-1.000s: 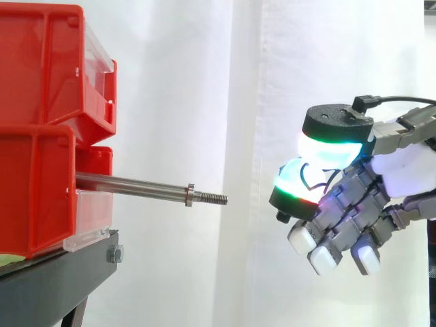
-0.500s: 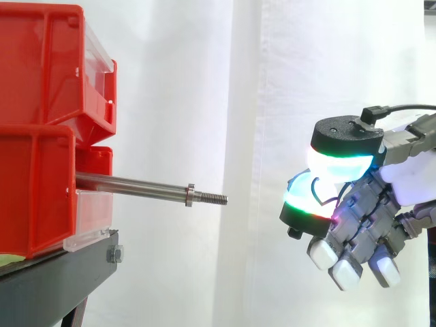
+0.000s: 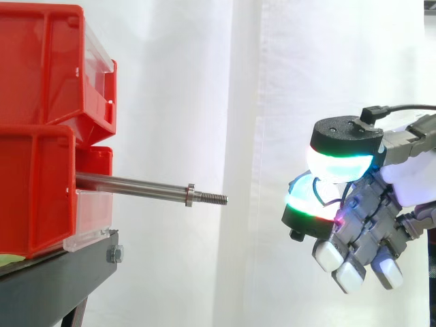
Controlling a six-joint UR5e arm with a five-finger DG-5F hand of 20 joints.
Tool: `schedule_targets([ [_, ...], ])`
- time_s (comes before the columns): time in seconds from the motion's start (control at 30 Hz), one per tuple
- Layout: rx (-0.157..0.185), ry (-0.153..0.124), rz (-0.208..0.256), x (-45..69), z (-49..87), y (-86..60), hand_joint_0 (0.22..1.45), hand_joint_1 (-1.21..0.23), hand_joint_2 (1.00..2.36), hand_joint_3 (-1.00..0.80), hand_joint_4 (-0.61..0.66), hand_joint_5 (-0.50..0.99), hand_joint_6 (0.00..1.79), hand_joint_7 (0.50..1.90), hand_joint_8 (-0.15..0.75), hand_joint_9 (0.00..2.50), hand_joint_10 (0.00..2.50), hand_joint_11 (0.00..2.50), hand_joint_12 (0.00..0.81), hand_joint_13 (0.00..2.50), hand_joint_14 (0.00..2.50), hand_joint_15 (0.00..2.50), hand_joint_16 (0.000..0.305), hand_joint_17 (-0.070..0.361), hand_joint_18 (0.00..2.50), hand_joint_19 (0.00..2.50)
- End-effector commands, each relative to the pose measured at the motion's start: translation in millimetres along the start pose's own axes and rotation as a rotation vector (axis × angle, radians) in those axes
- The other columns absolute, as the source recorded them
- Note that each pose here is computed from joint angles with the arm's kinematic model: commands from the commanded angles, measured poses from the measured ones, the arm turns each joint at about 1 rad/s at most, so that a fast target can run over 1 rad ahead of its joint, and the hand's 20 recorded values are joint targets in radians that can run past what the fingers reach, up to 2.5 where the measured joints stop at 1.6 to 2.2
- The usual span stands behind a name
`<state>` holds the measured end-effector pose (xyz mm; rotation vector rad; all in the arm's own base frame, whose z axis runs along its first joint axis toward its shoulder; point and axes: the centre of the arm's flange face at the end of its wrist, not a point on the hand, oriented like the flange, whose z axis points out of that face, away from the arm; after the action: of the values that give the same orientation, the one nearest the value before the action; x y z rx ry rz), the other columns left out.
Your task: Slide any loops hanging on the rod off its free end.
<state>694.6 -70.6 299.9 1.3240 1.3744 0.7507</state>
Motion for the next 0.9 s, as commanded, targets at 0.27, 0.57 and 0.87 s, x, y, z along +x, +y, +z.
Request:
schedule_targets([
  [0.27,-0.001,0.003,0.0,2.1,-0.3,0.6,0.58,-0.63,1.01,-0.17,0.11,-0.11,0.92,1.12,0.389,1.0,0.01,0.32,0.412,0.93,0.01,0.35,0.066,0.149,0.98,0.64],
  [0.57,-0.011,0.009,-0.002,3.0,0.5,1.6,0.58,-0.65,1.0,-0.14,0.1,-0.1,0.91,1.13,0.405,1.03,0.01,0.32,0.422,0.95,0.01,0.34,0.068,0.153,1.02,0.62],
  [0.87,-0.06,-0.001,0.014,3.8,5.4,7.0,0.58,-0.66,1.0,-0.14,0.1,-0.1,0.91,1.14,0.402,1.04,0.01,0.32,0.418,0.95,0.01,0.35,0.067,0.151,1.02,0.62],
])
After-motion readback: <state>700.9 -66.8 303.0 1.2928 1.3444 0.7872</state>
